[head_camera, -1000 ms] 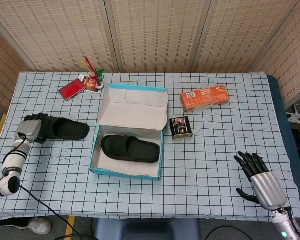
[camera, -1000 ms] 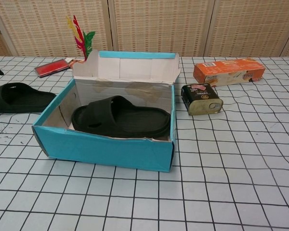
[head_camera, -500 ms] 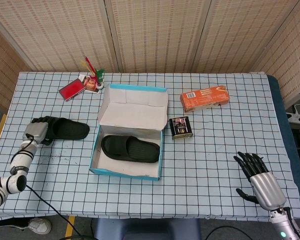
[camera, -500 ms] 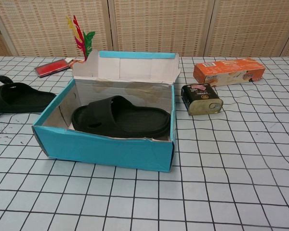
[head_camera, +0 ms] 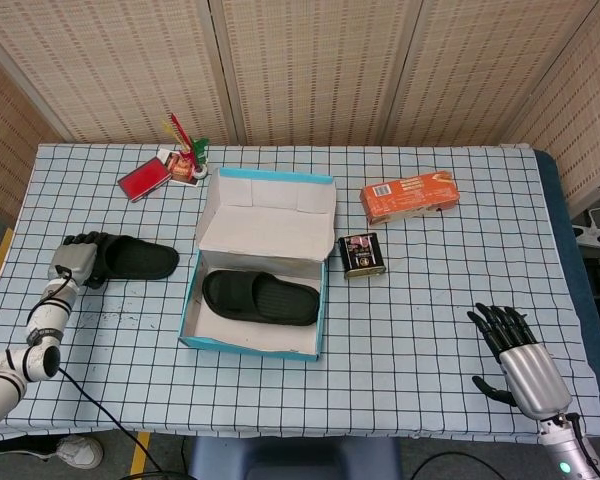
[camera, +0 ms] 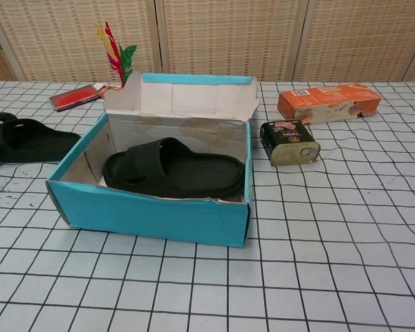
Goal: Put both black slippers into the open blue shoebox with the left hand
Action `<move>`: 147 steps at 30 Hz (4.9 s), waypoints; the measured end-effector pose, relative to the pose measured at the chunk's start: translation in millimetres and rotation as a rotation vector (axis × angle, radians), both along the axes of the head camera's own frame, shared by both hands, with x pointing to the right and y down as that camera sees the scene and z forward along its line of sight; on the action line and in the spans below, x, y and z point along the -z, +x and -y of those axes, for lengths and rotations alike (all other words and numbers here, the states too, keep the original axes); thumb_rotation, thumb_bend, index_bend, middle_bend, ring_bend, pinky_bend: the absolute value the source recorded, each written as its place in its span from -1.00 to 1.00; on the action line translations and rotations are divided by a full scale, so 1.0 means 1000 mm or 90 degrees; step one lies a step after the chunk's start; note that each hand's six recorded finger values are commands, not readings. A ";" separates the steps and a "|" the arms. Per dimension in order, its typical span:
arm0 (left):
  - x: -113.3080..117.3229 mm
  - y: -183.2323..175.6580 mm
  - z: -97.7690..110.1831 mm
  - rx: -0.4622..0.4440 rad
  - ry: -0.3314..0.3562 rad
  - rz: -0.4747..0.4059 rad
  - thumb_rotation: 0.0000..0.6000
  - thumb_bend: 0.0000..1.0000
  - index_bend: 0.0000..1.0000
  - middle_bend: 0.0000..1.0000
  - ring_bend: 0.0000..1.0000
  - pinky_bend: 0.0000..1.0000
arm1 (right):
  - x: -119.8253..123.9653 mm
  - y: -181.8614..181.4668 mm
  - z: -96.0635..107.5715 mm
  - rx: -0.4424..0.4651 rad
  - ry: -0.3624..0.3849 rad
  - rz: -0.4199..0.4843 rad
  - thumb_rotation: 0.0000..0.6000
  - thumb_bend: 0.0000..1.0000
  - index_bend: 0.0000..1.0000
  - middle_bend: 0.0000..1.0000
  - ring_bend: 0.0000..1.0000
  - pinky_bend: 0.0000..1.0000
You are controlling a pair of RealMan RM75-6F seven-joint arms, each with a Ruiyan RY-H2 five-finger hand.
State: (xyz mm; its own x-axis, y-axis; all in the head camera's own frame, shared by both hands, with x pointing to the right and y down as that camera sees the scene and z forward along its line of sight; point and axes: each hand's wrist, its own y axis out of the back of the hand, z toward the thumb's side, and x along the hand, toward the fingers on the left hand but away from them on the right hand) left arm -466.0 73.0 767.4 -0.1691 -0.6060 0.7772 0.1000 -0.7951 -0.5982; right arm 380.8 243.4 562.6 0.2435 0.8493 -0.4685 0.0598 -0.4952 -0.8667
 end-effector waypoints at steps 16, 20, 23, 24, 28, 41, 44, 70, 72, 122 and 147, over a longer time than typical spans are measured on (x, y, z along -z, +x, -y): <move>0.011 0.002 0.010 0.002 0.111 -0.018 1.00 -0.12 0.01 -0.06 -0.02 -0.05 | -0.001 0.001 0.001 -0.002 -0.001 -0.002 1.00 -0.79 -1.00 -1.00 -1.00 -1.00; 0.021 0.002 0.012 -0.008 0.147 -0.027 1.00 -0.10 0.08 -0.02 0.03 0.01 | -0.001 0.000 0.000 0.000 -0.002 -0.001 1.00 -0.79 -1.00 -1.00 -1.00 -1.00; 0.030 -0.001 0.015 -0.010 0.172 -0.029 1.00 -0.09 0.09 0.00 0.05 0.03 | -0.001 -0.001 -0.001 0.003 -0.004 0.000 1.00 -0.79 -1.00 -1.00 -1.00 -1.00; 0.033 -0.001 0.017 -0.009 0.182 -0.031 1.00 -0.09 0.10 0.00 0.05 0.03 | -0.001 -0.001 -0.001 0.003 -0.005 0.001 1.00 -0.79 -1.00 -1.00 -1.00 -1.00; 0.048 0.001 0.026 0.006 0.224 -0.062 1.00 -0.07 0.10 0.01 0.06 0.03 | -0.002 -0.002 -0.001 0.005 -0.006 0.000 1.00 -0.79 -1.00 -1.00 -1.00 -1.00; 0.113 0.093 0.019 -0.010 0.231 -0.301 1.00 -0.07 0.07 0.01 0.06 0.02 | -0.010 -0.008 -0.003 0.016 -0.021 0.001 1.00 -0.79 -1.00 -1.00 -1.00 -1.00; 0.134 0.126 0.004 -0.026 0.193 -0.358 1.00 -0.07 0.07 0.01 0.07 0.02 | -0.012 -0.009 -0.003 0.019 -0.026 0.001 1.00 -0.79 -1.00 -1.00 -1.00 -1.00; 0.141 0.243 -0.063 -0.208 0.032 -0.318 1.00 -0.07 0.03 0.02 0.11 0.06 | -0.001 -0.007 -0.003 0.021 -0.015 0.024 1.00 -0.79 -1.00 -1.00 -1.00 -1.00; 0.135 0.249 -0.066 -0.214 0.028 -0.316 1.00 -0.08 0.04 0.02 0.12 0.07 | -0.002 -0.007 -0.003 0.021 -0.017 0.023 1.00 -0.79 -1.00 -1.00 -1.00 -1.00; 0.101 0.279 -0.054 -0.099 0.025 -0.410 1.00 -0.08 0.07 0.37 0.42 0.33 | -0.009 -0.009 -0.005 0.021 -0.035 0.014 1.00 -0.79 -1.00 -1.00 -1.00 -1.00; 0.055 0.275 -0.077 -0.201 0.128 -0.258 1.00 -0.11 0.20 0.52 0.57 0.48 | -0.009 -0.010 -0.006 0.026 -0.038 0.017 1.00 -0.79 -1.00 -1.00 -1.00 -1.00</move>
State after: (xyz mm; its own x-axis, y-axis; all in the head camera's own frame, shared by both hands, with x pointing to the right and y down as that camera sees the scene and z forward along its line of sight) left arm -191.3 149.9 712.4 0.3339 -0.7216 0.6065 0.0457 -0.6303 -0.7750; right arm 371.1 249.3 571.6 0.2897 0.8095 -0.5107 0.0609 -0.5481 -0.8342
